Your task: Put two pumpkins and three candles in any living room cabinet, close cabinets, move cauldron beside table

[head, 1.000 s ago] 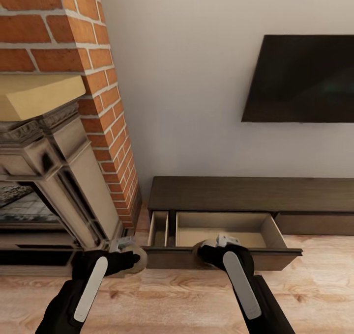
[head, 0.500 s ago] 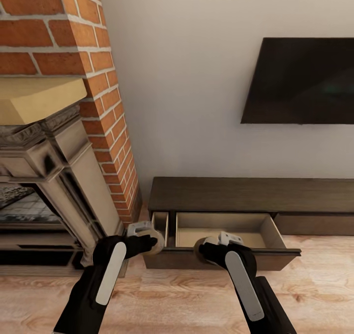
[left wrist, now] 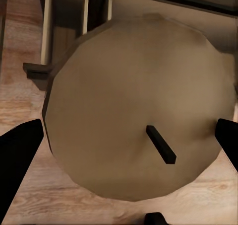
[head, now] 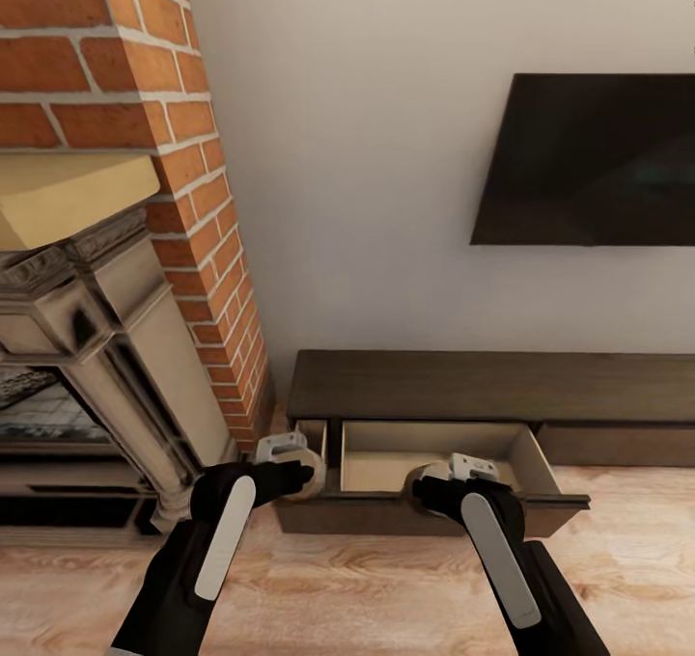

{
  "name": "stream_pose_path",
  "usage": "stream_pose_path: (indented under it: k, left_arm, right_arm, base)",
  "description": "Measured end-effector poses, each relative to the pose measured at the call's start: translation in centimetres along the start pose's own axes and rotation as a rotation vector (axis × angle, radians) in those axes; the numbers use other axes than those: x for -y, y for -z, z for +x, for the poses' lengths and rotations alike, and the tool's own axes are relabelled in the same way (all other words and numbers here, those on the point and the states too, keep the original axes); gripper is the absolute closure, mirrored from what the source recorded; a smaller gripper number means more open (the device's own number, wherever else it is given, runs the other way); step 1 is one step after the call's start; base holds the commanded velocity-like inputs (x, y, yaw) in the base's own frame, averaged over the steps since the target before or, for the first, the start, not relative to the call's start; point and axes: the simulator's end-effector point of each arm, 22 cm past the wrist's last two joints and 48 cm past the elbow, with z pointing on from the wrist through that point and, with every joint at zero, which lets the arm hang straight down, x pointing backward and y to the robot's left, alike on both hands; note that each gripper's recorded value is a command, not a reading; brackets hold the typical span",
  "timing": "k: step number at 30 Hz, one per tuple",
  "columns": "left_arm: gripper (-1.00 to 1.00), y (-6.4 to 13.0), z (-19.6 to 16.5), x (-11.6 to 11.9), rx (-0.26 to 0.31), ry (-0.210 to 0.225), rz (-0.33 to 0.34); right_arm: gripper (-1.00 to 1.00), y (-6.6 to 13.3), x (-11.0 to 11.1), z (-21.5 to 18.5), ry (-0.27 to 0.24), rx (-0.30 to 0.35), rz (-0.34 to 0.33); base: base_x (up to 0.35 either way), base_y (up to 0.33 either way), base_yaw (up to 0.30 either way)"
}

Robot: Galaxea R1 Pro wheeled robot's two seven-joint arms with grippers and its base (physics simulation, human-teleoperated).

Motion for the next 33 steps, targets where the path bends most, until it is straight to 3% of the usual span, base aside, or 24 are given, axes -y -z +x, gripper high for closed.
stream_pose_path:
  k: [6, 33]
  left_arm:
    - [1.0, 0.0, -0.3, -0.1, 0.014, 0.005, -0.002]
    - [1.0, -0.6, 0.3, -0.2, 0.001, 0.011, -0.003]
  right_arm:
    - [1.0, 0.5, -0.1, -0.6, 0.005, 0.016, -0.008]
    - [1.0, 0.5, -1.4, 0.0, 0.007, -0.001, -0.027]
  base:
    - [0.087, -0.111, 0.0]
    - [0.229, -0.211, 0.0]
